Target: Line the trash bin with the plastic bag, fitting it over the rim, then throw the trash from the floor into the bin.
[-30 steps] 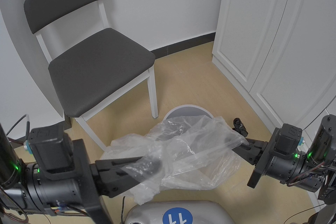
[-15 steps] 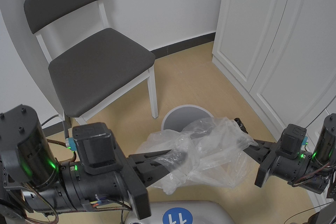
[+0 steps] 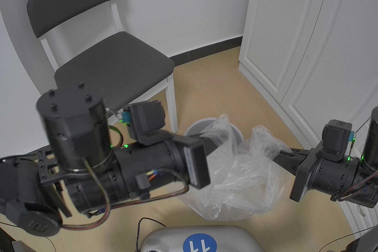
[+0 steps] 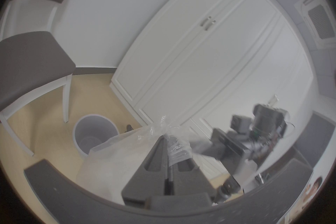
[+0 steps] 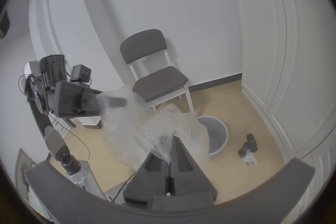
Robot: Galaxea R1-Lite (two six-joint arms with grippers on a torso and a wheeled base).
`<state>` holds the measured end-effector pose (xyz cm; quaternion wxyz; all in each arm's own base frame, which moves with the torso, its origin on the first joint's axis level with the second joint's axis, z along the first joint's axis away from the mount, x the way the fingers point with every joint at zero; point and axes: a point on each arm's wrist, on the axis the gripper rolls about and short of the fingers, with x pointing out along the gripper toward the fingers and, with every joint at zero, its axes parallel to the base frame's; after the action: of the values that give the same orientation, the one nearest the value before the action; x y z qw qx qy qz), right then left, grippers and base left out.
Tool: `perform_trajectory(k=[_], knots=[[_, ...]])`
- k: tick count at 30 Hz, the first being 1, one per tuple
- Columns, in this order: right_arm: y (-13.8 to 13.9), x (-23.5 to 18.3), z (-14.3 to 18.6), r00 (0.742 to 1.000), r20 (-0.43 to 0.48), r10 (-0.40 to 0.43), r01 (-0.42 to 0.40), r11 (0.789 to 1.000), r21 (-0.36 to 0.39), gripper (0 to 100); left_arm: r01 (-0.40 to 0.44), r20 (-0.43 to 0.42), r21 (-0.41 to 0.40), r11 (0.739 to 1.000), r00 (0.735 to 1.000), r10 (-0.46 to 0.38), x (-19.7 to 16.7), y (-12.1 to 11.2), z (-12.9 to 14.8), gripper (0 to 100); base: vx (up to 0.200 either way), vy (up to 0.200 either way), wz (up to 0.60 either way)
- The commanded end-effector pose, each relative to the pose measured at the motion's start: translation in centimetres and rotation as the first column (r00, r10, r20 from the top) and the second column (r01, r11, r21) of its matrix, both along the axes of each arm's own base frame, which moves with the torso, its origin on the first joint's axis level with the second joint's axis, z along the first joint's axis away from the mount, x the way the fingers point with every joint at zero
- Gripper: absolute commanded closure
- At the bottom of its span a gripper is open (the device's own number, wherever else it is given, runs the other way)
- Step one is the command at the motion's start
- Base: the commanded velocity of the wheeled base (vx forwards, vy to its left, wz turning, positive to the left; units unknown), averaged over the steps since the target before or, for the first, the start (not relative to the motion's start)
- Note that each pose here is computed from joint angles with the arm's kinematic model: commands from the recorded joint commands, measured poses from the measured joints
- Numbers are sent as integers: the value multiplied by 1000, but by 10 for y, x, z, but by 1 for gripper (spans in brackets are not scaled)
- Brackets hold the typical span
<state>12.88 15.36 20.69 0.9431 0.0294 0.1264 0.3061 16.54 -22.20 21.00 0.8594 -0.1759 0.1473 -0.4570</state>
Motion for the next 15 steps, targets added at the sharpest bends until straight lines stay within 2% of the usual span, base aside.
perform_trajectory(k=[1,4,9,10,15], knots=[[12,13,-4,999,-48,-22,23,1000,11,100,-128,-72,-3,992,989,128,38,-28,-14,100,0,0,0],[12,23,-5,996,-66,-61,62,998,22,100,-186,-90,-16,982,979,184,51,-34,-14,100,0,0,0],[11,31,-4,994,-75,-83,86,996,31,100,-212,-97,-14,977,973,210,61,-35,-17,100,0,0,0],[8,46,-8,985,-97,-139,143,989,32,100,-239,-109,-27,971,966,234,70,-33,-17,100,0,0,0],[3,60,-15,980,-138,-144,151,988,37,100,-260,-113,-19,966,960,256,78,-31,-23,100,0,0,0]])
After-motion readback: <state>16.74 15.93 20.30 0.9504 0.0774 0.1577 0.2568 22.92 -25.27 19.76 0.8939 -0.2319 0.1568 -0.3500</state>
